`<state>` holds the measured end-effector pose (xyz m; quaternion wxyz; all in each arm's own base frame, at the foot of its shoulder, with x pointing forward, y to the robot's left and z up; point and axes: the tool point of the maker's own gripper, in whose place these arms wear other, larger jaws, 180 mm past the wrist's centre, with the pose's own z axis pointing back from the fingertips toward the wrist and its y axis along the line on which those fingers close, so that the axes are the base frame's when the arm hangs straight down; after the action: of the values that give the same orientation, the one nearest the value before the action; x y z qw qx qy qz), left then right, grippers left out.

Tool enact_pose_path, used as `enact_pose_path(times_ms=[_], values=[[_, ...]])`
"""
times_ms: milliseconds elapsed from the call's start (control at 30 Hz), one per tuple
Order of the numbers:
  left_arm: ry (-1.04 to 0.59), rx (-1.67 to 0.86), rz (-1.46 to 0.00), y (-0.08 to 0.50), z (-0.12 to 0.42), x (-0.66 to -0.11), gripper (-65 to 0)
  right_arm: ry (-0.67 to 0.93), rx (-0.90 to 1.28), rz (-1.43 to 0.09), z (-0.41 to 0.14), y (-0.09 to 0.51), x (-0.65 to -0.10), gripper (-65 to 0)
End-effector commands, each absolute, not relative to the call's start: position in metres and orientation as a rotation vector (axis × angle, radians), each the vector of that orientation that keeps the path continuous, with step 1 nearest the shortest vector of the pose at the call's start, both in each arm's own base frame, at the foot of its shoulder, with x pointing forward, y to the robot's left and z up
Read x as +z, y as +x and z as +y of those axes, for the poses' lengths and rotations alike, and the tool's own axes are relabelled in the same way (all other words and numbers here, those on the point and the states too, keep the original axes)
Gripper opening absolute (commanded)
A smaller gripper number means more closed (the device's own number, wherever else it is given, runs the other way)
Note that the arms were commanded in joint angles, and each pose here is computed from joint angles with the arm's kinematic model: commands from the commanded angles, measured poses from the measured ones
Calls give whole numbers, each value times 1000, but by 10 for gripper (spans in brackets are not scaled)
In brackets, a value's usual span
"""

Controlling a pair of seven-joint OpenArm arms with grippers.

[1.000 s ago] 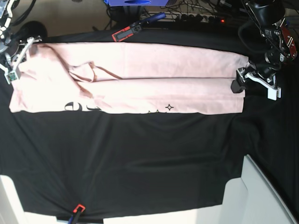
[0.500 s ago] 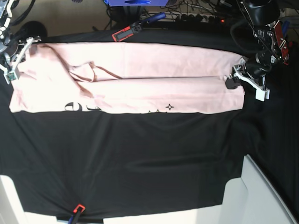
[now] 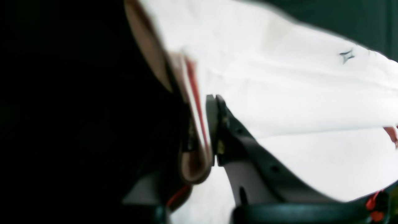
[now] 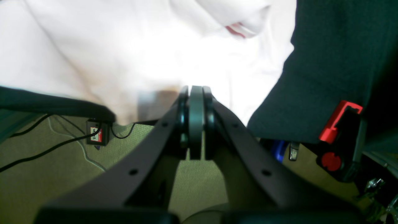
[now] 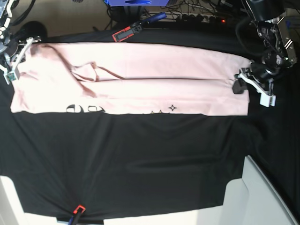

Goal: Fold the T-shirt properly
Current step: 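Lift the pinched end with the left gripper and fold it toward the right gripper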

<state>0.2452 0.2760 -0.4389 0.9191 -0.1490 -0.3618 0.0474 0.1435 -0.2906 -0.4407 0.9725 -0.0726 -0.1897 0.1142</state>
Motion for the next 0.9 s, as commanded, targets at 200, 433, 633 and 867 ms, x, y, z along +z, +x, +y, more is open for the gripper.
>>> enact_pose_path(times_ms=[200, 433, 633, 867], values=[[-160, 98, -860, 258, 283, -384, -650, -165, 240, -414, -295, 151, -432, -647], [-215, 14, -834, 260, 222, -382, -650, -165, 240, -414, -295, 151, -432, -647], [-340, -107, -807, 267, 148, -385, -650, -167, 237, -412, -296, 150, -431, -647], [-479, -236, -760, 258, 74, -391, -650, -164, 239, -409, -295, 150, -432, -647]])
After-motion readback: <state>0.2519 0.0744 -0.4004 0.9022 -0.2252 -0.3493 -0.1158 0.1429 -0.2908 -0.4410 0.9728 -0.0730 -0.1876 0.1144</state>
